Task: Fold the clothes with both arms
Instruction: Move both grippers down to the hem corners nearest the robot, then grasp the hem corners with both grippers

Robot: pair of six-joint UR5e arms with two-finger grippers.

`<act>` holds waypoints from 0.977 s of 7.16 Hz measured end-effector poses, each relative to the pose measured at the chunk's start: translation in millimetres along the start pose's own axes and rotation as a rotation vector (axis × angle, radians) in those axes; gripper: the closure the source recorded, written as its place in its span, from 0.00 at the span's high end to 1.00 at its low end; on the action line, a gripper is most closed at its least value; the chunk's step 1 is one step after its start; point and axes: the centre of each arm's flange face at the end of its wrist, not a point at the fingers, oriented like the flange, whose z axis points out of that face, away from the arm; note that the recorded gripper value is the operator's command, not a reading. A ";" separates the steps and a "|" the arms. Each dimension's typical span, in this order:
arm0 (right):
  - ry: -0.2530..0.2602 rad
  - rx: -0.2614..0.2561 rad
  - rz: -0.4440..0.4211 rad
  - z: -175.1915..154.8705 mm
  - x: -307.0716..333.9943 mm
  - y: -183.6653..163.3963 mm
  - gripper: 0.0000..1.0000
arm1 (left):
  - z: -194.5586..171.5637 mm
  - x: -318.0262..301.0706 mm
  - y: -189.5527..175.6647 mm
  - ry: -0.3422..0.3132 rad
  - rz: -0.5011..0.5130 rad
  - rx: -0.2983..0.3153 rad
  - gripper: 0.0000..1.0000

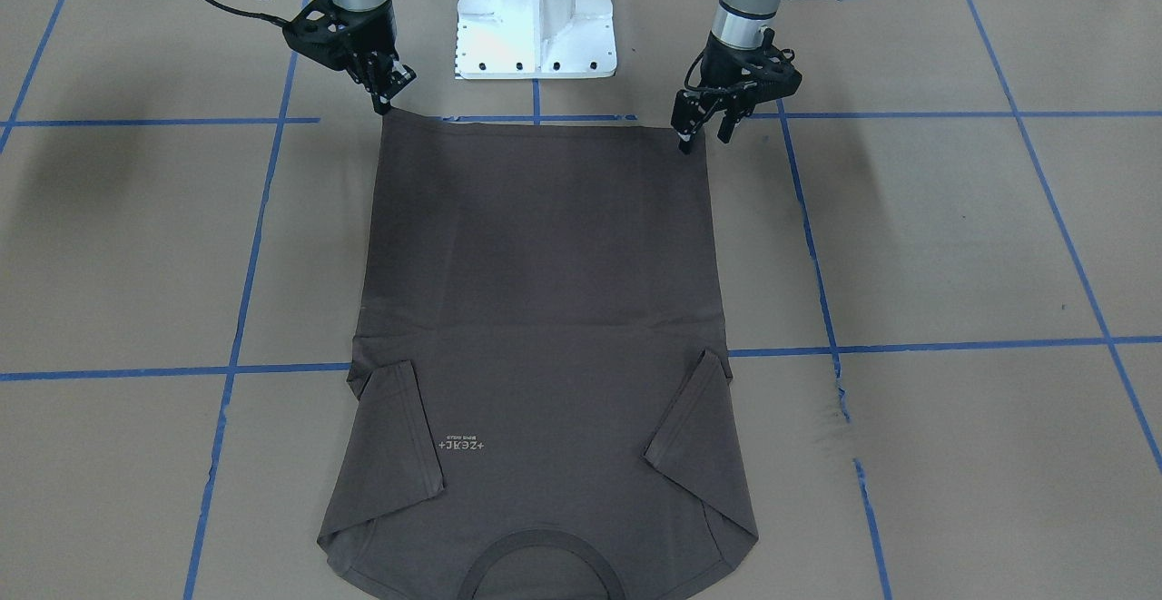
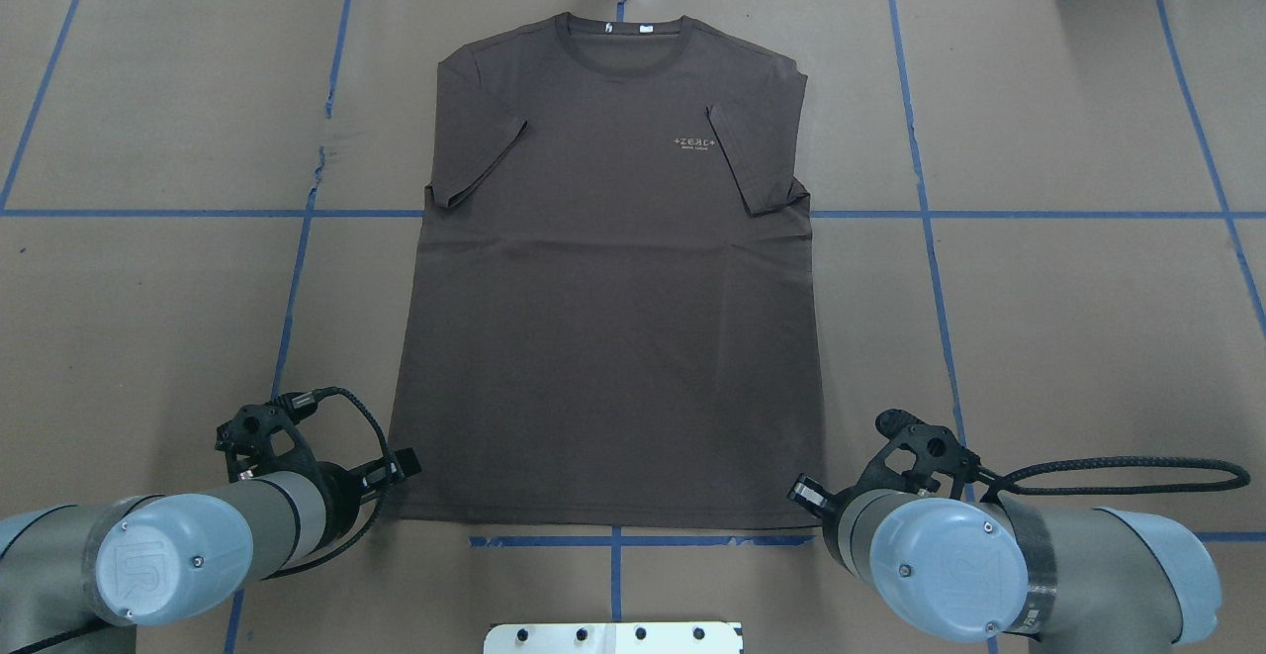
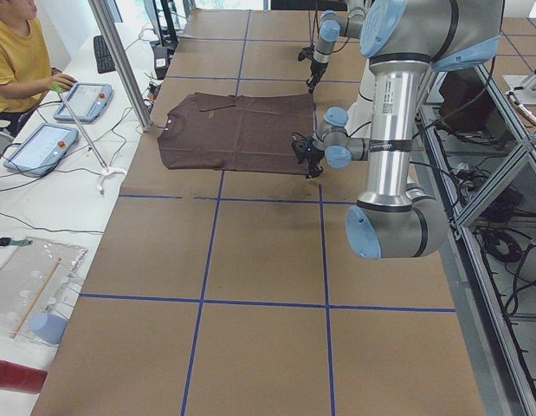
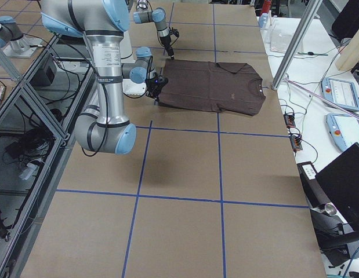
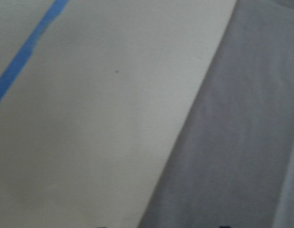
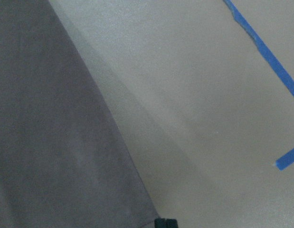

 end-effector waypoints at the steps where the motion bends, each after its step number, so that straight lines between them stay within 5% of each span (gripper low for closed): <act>1: 0.002 0.000 -0.002 0.7 0.4 1.0 0.00 | 0.0 -1.2 4.9 -0.004 0.005 -0.015 0.66; 3: 0.004 -0.001 -0.004 1.4 1.3 1.9 0.00 | 1.1 -3.1 12.8 -0.011 0.014 -0.035 0.60; 4: 0.005 0.000 -0.004 1.9 2.1 1.8 0.00 | 1.7 -3.3 14.4 -0.012 0.015 -0.038 0.43; 5: 0.007 0.001 -0.004 2.5 3.0 1.4 0.00 | 1.9 -3.0 15.0 -0.012 0.016 -0.039 0.00; 7: 0.009 0.002 -0.005 3.2 4.1 1.0 0.00 | 0.7 -1.0 15.9 -0.008 0.017 -0.042 0.00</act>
